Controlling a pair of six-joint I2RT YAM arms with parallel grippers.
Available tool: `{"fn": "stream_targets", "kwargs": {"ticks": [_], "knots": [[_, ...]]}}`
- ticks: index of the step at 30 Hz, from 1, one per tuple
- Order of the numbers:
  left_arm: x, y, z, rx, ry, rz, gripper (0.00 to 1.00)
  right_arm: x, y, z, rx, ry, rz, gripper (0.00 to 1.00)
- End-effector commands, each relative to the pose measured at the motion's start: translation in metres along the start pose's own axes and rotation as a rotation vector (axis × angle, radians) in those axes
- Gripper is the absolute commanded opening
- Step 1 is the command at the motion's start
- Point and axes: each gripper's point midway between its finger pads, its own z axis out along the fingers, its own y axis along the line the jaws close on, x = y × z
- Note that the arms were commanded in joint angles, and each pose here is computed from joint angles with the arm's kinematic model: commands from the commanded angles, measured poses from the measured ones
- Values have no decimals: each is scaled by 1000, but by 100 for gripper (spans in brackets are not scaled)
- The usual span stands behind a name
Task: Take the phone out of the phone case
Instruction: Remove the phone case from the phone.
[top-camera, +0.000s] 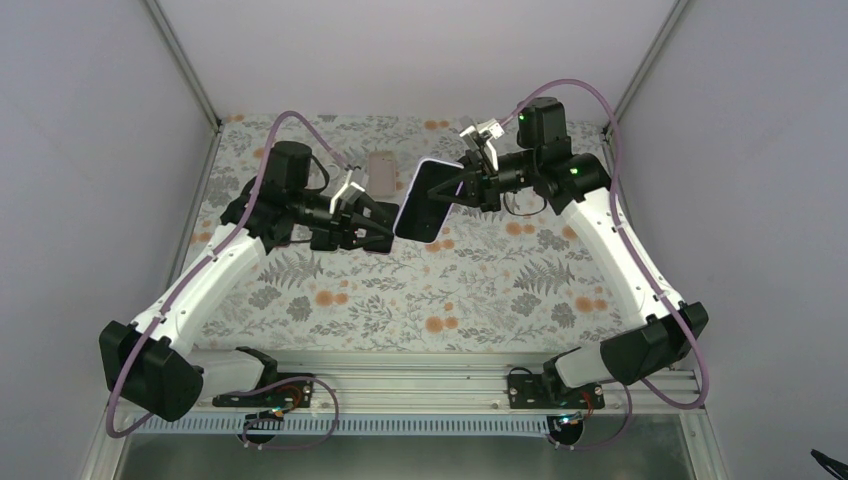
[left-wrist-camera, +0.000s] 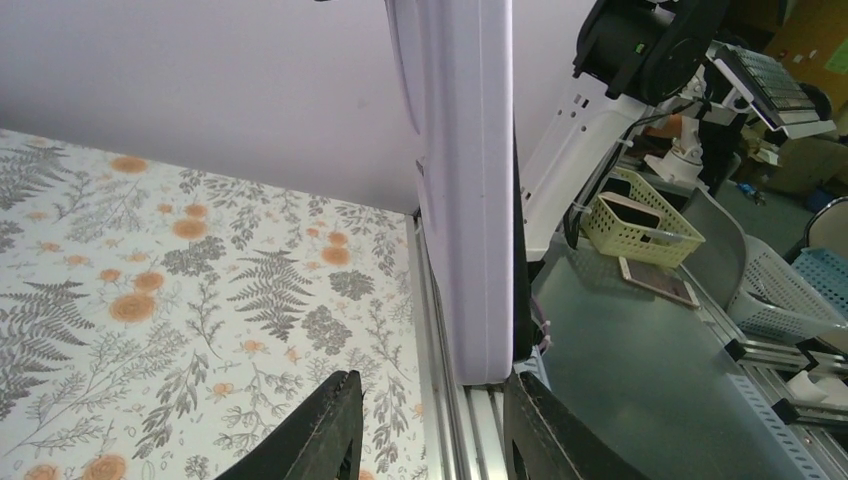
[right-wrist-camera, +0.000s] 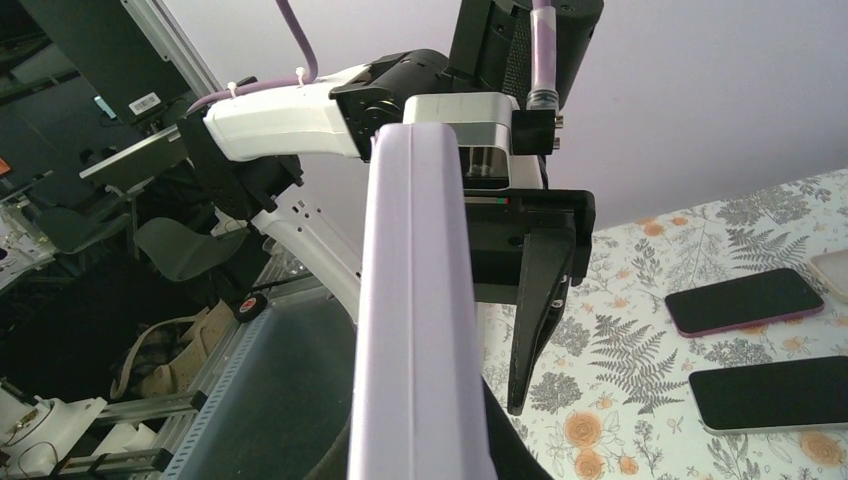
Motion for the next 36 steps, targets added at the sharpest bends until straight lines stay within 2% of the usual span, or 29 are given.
{"fn": "stream_targets", "kwargs": {"ticks": [1,10,23,36], "knots": [[-4,2,-3,-9,-18,25,35,-7,36,-4,-135,-28,-46,4],[-12,5,-4,-22,-36,-3,37,-6,30,-3,-101,-24,-49,4],[0,67,-9,-284,-39,-123,28,-6,31,-3,-133,-28,-36,4],[-12,79,-6,-269,-77,-162,27,5,36,4,-243,-21,37,4]]}}
